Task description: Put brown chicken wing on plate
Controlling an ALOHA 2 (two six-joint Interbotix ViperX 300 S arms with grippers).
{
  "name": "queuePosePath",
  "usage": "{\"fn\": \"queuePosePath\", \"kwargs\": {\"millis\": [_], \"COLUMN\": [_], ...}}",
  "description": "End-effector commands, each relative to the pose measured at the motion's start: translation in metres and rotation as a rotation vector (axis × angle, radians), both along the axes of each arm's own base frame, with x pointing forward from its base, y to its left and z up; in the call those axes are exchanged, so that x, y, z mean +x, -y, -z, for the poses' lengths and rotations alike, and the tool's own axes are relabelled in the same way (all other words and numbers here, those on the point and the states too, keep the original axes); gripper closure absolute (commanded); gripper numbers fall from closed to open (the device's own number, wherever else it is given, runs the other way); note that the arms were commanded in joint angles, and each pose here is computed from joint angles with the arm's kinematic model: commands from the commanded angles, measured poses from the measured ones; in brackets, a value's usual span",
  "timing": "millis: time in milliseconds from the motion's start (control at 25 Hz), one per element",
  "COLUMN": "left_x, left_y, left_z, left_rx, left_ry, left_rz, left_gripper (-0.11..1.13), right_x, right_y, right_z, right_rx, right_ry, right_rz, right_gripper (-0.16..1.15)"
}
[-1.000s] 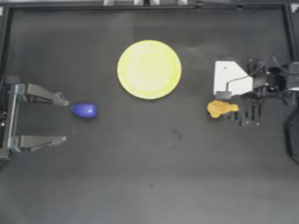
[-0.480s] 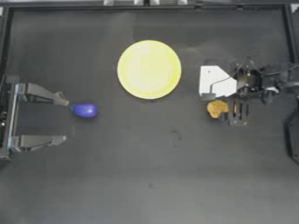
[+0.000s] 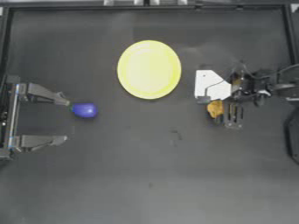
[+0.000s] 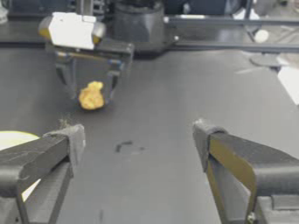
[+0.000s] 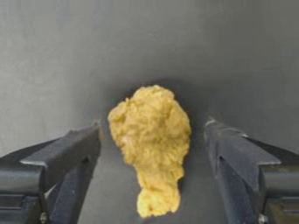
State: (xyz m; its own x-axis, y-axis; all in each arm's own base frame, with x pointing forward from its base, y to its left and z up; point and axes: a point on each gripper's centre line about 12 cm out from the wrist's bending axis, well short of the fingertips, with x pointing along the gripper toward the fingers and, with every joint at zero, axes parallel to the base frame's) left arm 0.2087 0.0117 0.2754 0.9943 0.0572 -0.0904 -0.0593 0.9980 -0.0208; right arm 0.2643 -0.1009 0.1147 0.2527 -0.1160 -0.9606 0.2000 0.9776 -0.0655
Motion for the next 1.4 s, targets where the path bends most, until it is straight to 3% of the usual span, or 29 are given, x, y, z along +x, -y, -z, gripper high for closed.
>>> {"fn": "queuePosePath", "kwargs": {"millis": [40, 200, 280, 400, 520, 760, 1040, 1240, 1400], "left_x": [0.005, 0.005, 0.005, 0.005, 0.005, 0.006, 0.009, 0.009, 0.010], "left_y": [-0.002, -0.002, -0.002, -0.002, -0.002, -0.002, -0.002, -0.002, -0.002], "left_z": [-0.007, -0.007, -0.007, -0.007, -0.006, -0.004, -0.001, -0.001, 0.001], "left_rx": [-0.002, -0.002, -0.002, -0.004, -0.004, -0.005, -0.007, -0.007, -0.009], "left_ry": [0.012, 0.009, 0.011, 0.009, 0.006, -0.001, -0.016, -0.018, -0.026], "left_rz": [-0.007, -0.007, -0.007, -0.007, -0.007, -0.007, -0.007, -0.007, -0.008], "left_gripper": [0.00, 0.00, 0.00, 0.00, 0.00, 0.00, 0.00, 0.00, 0.00], "right_x": [0.003, 0.003, 0.003, 0.003, 0.004, 0.011, 0.036, 0.056, 0.074], "right_y": [0.001, 0.001, 0.001, 0.001, 0.001, 0.004, 0.009, 0.028, 0.048], "right_z": [-0.004, -0.003, -0.003, -0.002, -0.004, -0.030, -0.064, -0.089, -0.096], "right_rx": [-0.005, 0.001, 0.002, 0.001, 0.000, -0.022, -0.062, -0.109, -0.142], "right_ry": [0.021, 0.020, 0.016, 0.013, 0.019, 0.077, 0.176, 0.245, 0.261], "right_rz": [0.003, 0.007, 0.007, 0.005, 0.006, 0.003, -0.077, -0.104, -0.117], "right_gripper": [0.00, 0.09, 0.23, 0.55, 0.74, 0.76, 0.77, 0.77, 0.77]}}
